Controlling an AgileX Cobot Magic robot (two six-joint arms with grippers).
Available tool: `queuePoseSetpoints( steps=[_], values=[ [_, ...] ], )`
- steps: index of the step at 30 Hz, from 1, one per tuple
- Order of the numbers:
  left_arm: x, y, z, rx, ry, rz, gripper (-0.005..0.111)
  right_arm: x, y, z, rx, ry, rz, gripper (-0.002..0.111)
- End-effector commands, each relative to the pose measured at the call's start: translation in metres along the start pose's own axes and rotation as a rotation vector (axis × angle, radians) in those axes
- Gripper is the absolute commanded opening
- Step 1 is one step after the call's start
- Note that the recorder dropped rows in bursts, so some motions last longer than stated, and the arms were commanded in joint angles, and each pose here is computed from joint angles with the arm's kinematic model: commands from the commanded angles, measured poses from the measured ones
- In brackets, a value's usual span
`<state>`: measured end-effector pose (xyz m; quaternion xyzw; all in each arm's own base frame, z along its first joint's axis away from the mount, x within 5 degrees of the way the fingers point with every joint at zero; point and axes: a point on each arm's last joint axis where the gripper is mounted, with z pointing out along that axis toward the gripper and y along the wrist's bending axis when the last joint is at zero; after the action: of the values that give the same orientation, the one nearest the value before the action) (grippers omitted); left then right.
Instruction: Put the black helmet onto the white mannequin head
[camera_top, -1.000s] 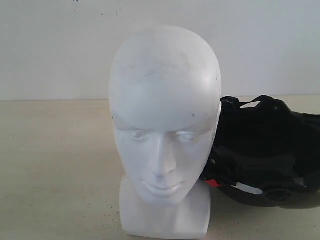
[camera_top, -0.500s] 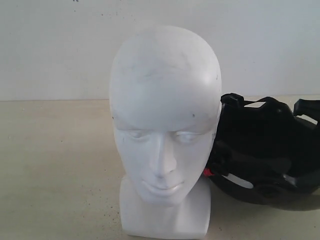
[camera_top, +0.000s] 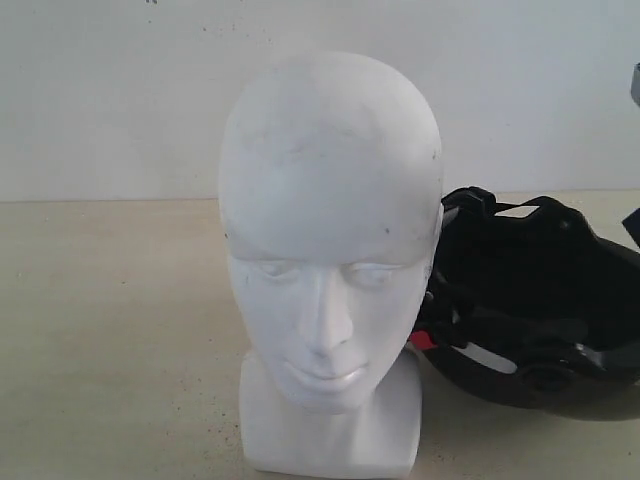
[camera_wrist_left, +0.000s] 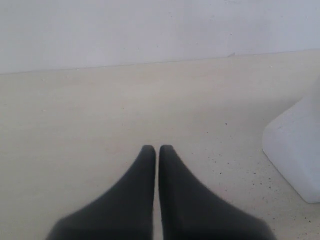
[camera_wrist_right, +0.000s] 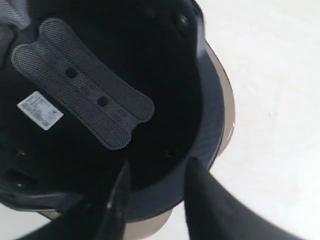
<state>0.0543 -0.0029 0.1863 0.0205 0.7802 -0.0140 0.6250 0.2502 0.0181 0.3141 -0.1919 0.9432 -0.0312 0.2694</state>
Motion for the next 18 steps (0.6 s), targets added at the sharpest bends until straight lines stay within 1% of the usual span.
queuePoseSetpoints(
  steps=[1,2,3,6,8,10,11,13,14,15,16,17,18],
  values=[
    [0.001,0.0,0.0,0.0,0.0,-0.019,0.004,-0.008,0.017,-0.008,-0.183,-0.1,-0.27,0.005],
    [0.001,0.0,0.0,0.0,0.0,-0.019,0.004,-0.008,0.022,-0.009,-0.237,-0.114,-0.329,0.0],
    [0.001,0.0,0.0,0.0,0.0,-0.019,0.004,-0.007,0.028,-0.011,-0.297,-0.136,-0.446,0.0],
    [0.001,0.0,0.0,0.0,0.0,-0.019,0.004,-0.001,0.048,-0.017,-0.468,-0.147,-0.7,0.0],
    [0.001,0.0,0.0,0.0,0.0,-0.019,0.004,0.001,0.06,-0.019,-0.5,-0.123,-0.772,0.0],
    [0.001,0.0,0.0,0.0,0.0,-0.019,0.004,0.003,0.072,-0.02,-0.462,-0.05,-0.798,0.0],
    [0.001,0.0,0.0,0.0,0.0,-0.019,0.004,0.004,0.075,-0.021,-0.419,-0.008,-0.795,0.0],
    [0.001,0.0,0.0,0.0,0.0,-0.019,0.004,0.008,0.079,-0.021,-0.283,0.114,-0.742,0.002],
    [0.001,0.0,0.0,0.0,0.0,-0.019,0.004,0.009,0.078,-0.021,-0.204,0.163,-0.722,0.006],
    [0.001,0.0,0.0,0.0,0.0,-0.019,0.004,0.009,0.077,-0.021,-0.136,0.188,-0.711,0.012],
    [0.001,0.0,0.0,0.0,0.0,-0.019,0.004,0.008,0.077,-0.021,-0.099,0.193,-0.712,0.019],
    [0.001,0.0,0.0,0.0,0.0,-0.019,0.004,0.007,0.08,-0.022,-0.098,0.184,-0.711,0.029],
    [0.001,0.0,0.0,0.0,0.0,-0.019,0.004,0.006,0.083,-0.021,-0.115,0.17,-0.709,0.043]
  ],
)
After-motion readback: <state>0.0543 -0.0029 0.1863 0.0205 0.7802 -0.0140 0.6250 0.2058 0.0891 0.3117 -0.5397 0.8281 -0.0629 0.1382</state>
